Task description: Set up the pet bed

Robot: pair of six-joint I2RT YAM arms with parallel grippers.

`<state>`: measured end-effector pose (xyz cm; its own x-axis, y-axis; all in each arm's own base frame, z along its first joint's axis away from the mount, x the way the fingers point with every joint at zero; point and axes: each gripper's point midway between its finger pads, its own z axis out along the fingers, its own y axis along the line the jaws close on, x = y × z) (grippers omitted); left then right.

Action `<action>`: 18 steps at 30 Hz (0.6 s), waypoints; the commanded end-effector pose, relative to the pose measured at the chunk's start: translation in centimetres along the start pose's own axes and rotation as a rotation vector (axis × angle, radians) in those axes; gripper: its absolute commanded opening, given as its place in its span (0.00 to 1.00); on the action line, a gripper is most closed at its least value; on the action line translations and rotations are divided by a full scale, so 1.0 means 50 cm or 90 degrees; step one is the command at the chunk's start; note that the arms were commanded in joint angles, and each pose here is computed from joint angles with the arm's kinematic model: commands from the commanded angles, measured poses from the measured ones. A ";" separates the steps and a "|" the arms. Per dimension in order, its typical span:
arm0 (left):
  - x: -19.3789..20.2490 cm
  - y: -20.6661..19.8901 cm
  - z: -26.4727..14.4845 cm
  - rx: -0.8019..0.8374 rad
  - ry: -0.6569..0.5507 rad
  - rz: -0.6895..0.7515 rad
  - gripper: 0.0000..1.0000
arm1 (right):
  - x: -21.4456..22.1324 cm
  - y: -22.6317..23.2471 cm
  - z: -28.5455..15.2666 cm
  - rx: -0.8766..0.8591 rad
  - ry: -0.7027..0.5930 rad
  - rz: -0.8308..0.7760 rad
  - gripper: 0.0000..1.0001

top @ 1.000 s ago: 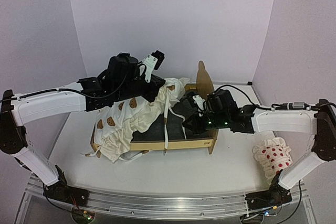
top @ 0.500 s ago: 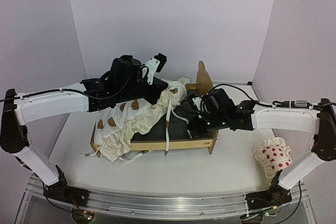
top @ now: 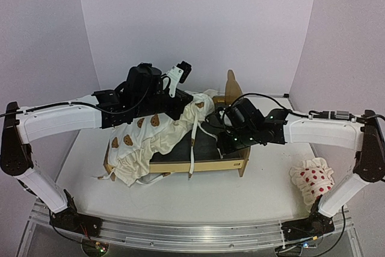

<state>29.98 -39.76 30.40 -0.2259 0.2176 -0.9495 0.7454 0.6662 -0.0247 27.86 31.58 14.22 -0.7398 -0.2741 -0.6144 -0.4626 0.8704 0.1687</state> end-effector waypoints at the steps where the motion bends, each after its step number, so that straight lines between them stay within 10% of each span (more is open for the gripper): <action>1: -0.032 -0.002 -0.004 0.007 -0.035 -0.016 0.00 | 0.027 -0.015 0.018 0.030 0.025 0.016 0.00; 18: 0.036 -0.040 0.041 0.063 0.032 -0.029 0.00 | 0.101 -0.031 0.040 0.089 0.069 0.076 0.00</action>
<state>29.63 -41.01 28.34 -0.2715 0.2359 -0.9331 0.7720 0.6323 -0.0648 26.44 30.67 10.79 -0.8047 -0.2371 -0.5443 -0.3691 0.9179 0.1458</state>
